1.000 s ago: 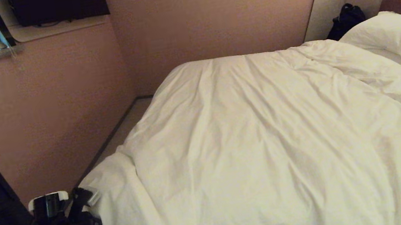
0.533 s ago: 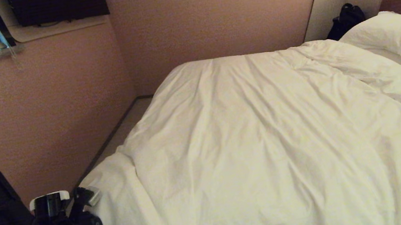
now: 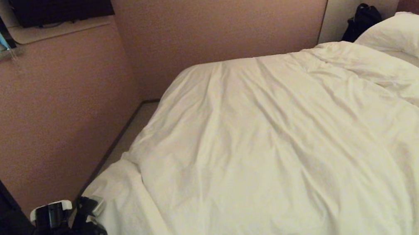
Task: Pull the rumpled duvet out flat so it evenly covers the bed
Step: Flatten the corners of the folded blanket
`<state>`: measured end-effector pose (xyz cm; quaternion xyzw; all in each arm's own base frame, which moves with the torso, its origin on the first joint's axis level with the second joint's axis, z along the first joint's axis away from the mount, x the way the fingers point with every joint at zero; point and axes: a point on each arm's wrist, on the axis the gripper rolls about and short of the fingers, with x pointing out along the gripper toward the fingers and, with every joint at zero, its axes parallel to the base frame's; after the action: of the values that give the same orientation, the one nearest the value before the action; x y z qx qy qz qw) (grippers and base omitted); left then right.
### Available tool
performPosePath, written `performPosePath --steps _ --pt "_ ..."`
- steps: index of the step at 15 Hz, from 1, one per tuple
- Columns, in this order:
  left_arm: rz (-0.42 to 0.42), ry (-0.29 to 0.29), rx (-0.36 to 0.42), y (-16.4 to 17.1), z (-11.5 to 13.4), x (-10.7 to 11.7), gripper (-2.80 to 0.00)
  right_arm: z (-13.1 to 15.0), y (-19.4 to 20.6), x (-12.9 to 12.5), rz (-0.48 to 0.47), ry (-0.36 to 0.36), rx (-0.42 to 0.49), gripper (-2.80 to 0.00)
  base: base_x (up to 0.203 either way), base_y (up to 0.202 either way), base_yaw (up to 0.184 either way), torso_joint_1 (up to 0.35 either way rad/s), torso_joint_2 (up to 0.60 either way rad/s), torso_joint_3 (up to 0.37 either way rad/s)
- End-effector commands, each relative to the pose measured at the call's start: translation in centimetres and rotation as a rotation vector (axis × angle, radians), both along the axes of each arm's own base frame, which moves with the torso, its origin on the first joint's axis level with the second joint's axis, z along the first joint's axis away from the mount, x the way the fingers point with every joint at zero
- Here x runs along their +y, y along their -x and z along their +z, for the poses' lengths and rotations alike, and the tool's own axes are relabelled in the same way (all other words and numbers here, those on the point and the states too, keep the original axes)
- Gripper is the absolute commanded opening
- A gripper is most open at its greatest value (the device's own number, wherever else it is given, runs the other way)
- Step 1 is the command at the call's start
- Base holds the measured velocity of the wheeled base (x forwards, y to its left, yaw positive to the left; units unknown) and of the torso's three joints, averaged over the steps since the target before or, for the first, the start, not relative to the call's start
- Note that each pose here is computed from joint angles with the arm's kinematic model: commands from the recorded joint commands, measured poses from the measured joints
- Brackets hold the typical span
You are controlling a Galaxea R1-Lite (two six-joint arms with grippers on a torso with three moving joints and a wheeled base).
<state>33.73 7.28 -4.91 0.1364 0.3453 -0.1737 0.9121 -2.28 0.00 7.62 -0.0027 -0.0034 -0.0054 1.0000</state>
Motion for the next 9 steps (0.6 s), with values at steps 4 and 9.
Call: performPosePath --steps 4,9 --pt "-0.004 0.000 -0.024 2.5 3.1 -0.5 -2.80 0.0 0.0 0.0 0.000 0.001 -0.001 -2.80 0.000 0.000 0.000 0.000 0.00 0.000" --pt "0.109 -0.009 -0.043 6.8 6.4 1.7 -2.80 0.0 0.0 0.0 0.000 0.001 -0.001 -2.80 0.000 0.000 0.000 0.000 0.00 0.000"
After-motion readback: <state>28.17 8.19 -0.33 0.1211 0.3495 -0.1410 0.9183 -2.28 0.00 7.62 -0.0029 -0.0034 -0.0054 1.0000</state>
